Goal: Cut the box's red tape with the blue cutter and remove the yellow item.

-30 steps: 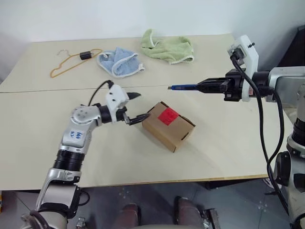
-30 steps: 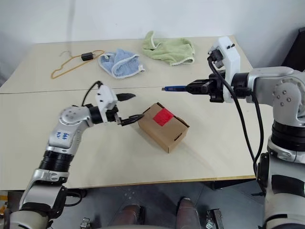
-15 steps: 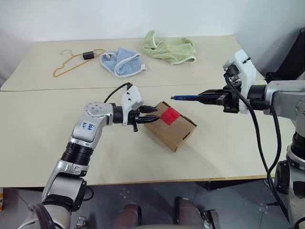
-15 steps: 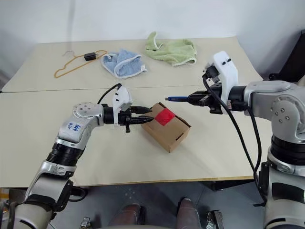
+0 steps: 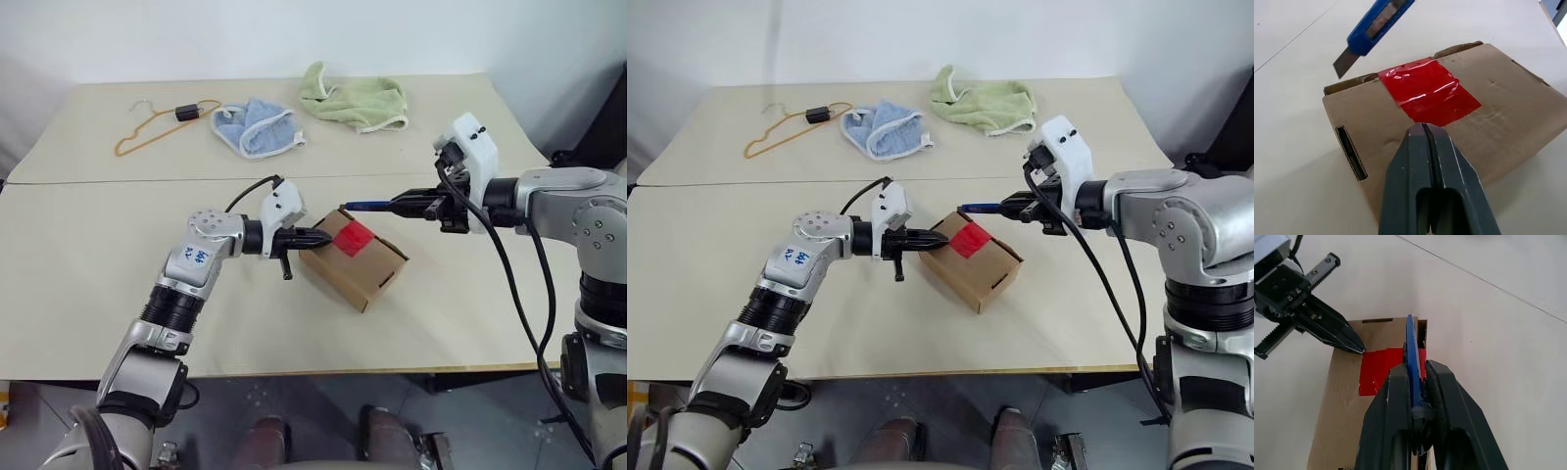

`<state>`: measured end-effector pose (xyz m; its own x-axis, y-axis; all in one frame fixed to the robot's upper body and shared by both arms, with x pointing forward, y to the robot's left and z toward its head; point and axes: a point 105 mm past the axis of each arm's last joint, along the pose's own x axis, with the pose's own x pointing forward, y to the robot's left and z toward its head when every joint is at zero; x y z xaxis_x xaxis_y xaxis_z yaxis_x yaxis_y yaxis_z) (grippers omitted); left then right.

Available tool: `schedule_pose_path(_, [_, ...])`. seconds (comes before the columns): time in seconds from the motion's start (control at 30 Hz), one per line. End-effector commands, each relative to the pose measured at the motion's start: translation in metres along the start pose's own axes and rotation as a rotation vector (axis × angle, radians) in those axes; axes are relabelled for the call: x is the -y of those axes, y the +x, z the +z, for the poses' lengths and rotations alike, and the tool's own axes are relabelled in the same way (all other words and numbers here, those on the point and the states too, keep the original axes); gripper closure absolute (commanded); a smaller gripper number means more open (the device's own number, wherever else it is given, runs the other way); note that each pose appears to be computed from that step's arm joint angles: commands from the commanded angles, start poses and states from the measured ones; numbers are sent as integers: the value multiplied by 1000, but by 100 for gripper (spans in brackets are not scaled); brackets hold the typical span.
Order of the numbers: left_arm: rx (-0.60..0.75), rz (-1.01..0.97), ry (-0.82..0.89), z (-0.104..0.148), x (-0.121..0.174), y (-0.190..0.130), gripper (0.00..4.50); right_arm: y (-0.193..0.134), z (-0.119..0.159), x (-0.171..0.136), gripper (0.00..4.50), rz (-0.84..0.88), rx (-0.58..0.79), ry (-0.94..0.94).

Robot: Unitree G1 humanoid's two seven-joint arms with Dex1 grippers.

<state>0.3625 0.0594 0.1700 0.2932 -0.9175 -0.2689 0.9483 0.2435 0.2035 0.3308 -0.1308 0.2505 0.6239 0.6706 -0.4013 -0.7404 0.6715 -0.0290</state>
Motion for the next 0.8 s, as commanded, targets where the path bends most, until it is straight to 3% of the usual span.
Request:
schedule_pose_path(0.03, [-13,-12,38,3,-2,3,450,-2,3,2,436,2,14,-30])
schedule_pose_path(0.8, [-9,-28,50,4,0,8,450,-8,-14,15,436,-26,-56,-40])
